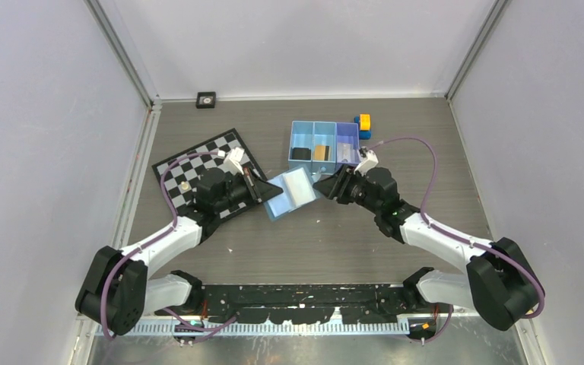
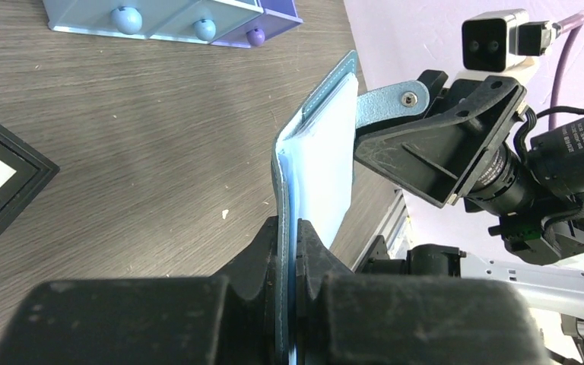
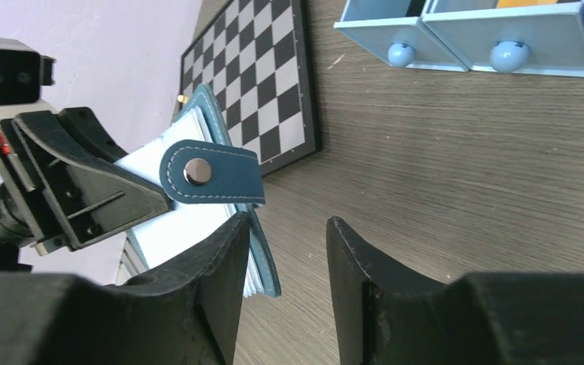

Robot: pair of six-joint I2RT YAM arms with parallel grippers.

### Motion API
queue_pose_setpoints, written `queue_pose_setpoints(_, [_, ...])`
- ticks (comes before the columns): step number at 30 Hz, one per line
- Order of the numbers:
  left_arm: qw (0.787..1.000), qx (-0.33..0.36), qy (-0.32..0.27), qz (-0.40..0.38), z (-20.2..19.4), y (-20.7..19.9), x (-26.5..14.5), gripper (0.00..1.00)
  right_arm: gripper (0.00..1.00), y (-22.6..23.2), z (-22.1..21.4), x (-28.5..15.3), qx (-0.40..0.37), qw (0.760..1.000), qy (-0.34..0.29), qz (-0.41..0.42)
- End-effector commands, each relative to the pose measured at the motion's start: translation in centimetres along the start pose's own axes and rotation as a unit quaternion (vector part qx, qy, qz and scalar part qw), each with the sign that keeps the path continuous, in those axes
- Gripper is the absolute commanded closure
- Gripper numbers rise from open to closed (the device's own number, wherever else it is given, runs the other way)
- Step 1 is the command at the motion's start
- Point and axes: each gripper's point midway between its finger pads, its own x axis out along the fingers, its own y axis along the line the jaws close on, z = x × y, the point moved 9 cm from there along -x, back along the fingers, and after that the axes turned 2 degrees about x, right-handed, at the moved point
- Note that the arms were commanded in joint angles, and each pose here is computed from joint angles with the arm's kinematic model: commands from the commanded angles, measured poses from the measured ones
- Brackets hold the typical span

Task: Take the credit cards out of the card holder
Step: Remove the credit card from the card holder.

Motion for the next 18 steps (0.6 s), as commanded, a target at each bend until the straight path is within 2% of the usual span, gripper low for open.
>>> queue_pose_setpoints(1, [0.998, 0.026, -0.025, -0.052, 1.0, -1.5, -0.4, 1.0, 0.56, 1.4, 0.8, 0.2, 0.007, 0.998, -0.008, 0.061])
queue_pose_setpoints(6, [0.997, 0.025, -0.023, -0.074, 1.0, -1.8, -0.4, 1.0, 0.64, 2.2, 0.3, 1.2, 0.014, 0.992, 0.032, 0.117])
queue_pose_setpoints(13, [0.995, 0.022, -0.021, -0.096, 1.0, -2.2, -0.3, 1.0, 0.63, 2.3, -0.1, 1.9, 0.021, 0.989, 0.059, 0.134])
queue_pose_setpoints(18, [0.995, 0.015, -0.014, -0.1, 1.0, -2.1, 0.0, 1.0, 0.59, 3.1, -0.5, 1.9, 0.011, 0.984, 0.07, 0.162])
